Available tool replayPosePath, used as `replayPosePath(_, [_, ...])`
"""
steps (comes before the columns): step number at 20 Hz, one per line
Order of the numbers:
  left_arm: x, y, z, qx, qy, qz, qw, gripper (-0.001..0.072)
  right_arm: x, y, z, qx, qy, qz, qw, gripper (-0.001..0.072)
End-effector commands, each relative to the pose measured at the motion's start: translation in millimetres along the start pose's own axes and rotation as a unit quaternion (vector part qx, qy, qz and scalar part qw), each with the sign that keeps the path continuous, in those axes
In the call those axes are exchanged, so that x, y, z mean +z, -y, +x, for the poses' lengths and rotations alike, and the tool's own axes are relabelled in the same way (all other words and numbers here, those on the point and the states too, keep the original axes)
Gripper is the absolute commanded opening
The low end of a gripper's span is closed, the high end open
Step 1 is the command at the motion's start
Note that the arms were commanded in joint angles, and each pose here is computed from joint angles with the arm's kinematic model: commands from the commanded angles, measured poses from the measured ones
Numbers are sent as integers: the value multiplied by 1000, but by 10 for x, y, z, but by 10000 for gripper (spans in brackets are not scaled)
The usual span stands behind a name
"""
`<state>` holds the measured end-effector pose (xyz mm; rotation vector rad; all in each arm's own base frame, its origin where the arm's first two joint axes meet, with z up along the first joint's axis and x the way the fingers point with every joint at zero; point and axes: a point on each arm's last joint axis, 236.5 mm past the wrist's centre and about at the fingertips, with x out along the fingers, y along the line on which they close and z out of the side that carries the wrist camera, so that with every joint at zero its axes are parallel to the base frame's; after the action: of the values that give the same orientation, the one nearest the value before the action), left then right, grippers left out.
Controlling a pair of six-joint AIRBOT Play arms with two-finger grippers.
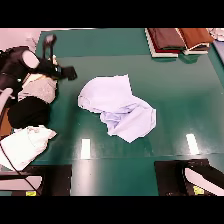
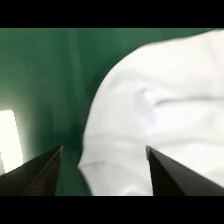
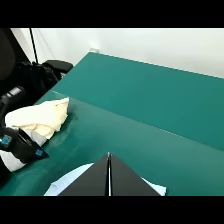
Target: Fold the shirts.
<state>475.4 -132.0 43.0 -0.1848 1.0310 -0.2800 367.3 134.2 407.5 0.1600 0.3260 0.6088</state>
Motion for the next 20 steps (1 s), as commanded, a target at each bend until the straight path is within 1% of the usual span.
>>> replayPosePath(1, [-482,-336,574,-8,-82,-65,994,622,-49,-18,2,4,-10,0,1000,15])
replayPosePath(5, [-652,-218,937,-53,-108,-99,988,621,-51,-16,4,4,-11,1,1000,15])
replayPosePath(6, [-669,-138,982,-67,-109,-94,987,621,-51,-16,4,3,-10,1,1000,15])
replayPosePath(9, [-679,54,1049,-76,-103,-64,990,620,-60,-18,4,4,-13,1,1000,15])
replayPosePath(10, [-667,115,1061,-79,-98,-58,990,570,-83,-22,3,5,-17,1,1000,15])
replayPosePath(11, [-648,147,1059,-83,-95,-61,990,311,-135,-36,0,8,-28,1,1000,15])
replayPosePath(12, [-603,172,1031,-89,-90,-66,990,72,-206,-41,-6,9,-43,0,999,15])
replayPosePath(13, [-515,177,974,-89,-83,-59,991,24,-313,3,-22,6,-66,2,998,15])
replayPosePath(15, [-224,225,772,-94,-57,-41,993,24,-696,197,-52,-14,-148,29,988,15])
replayPosePath(18, [279,355,358,-96,7,6,995,23,-1551,701,-129,-69,-292,118,947,15])
replayPosePath(20, [502,436,154,-100,39,18,994,23,-2168,993,-107,-94,-346,176,917,15])
